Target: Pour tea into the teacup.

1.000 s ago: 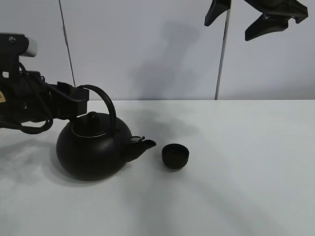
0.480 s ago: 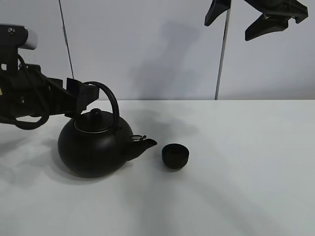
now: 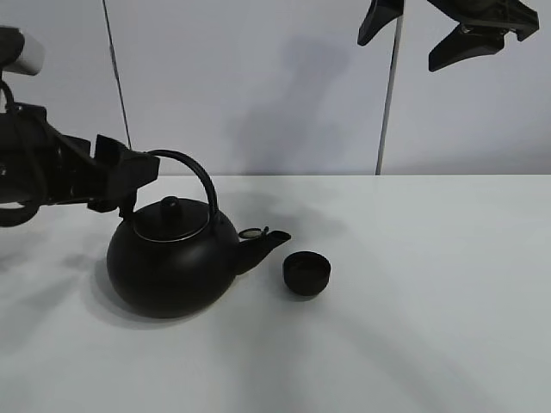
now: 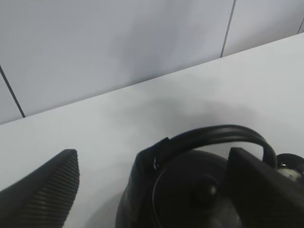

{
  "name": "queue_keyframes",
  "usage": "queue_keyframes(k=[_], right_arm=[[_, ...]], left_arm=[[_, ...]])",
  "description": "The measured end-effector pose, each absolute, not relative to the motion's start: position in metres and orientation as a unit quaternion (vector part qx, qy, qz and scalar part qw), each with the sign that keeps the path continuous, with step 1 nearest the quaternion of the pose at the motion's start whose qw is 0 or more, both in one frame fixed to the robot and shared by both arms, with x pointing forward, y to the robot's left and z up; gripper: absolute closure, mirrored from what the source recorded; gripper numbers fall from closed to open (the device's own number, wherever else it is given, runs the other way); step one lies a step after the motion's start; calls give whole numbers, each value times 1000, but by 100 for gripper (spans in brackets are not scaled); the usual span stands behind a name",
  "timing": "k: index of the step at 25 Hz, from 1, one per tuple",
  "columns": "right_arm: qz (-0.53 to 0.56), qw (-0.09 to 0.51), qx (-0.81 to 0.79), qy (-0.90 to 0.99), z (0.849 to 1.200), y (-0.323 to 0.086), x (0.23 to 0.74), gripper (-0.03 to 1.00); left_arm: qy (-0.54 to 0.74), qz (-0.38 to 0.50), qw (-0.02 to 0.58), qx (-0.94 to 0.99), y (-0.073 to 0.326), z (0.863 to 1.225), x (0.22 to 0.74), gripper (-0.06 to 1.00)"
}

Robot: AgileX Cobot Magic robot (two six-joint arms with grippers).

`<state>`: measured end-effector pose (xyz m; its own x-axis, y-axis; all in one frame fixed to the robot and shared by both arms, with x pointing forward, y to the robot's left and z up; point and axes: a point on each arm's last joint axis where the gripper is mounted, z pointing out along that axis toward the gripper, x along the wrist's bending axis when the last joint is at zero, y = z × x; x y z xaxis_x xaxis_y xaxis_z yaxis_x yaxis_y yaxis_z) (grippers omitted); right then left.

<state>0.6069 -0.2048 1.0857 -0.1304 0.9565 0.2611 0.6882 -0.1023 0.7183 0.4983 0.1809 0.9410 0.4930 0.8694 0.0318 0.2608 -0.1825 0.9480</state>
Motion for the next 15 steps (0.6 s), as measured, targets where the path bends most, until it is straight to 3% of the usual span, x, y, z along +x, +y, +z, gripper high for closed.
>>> queue_keyframes(k=[8, 15], right_arm=[[384, 175, 636, 647, 1086, -205, 607, 39], [383, 175, 636, 647, 1086, -205, 607, 39]], left_arm=[[403, 306, 501, 702, 195, 951, 467, 33], [468, 257, 455, 713, 203, 994, 450, 33]])
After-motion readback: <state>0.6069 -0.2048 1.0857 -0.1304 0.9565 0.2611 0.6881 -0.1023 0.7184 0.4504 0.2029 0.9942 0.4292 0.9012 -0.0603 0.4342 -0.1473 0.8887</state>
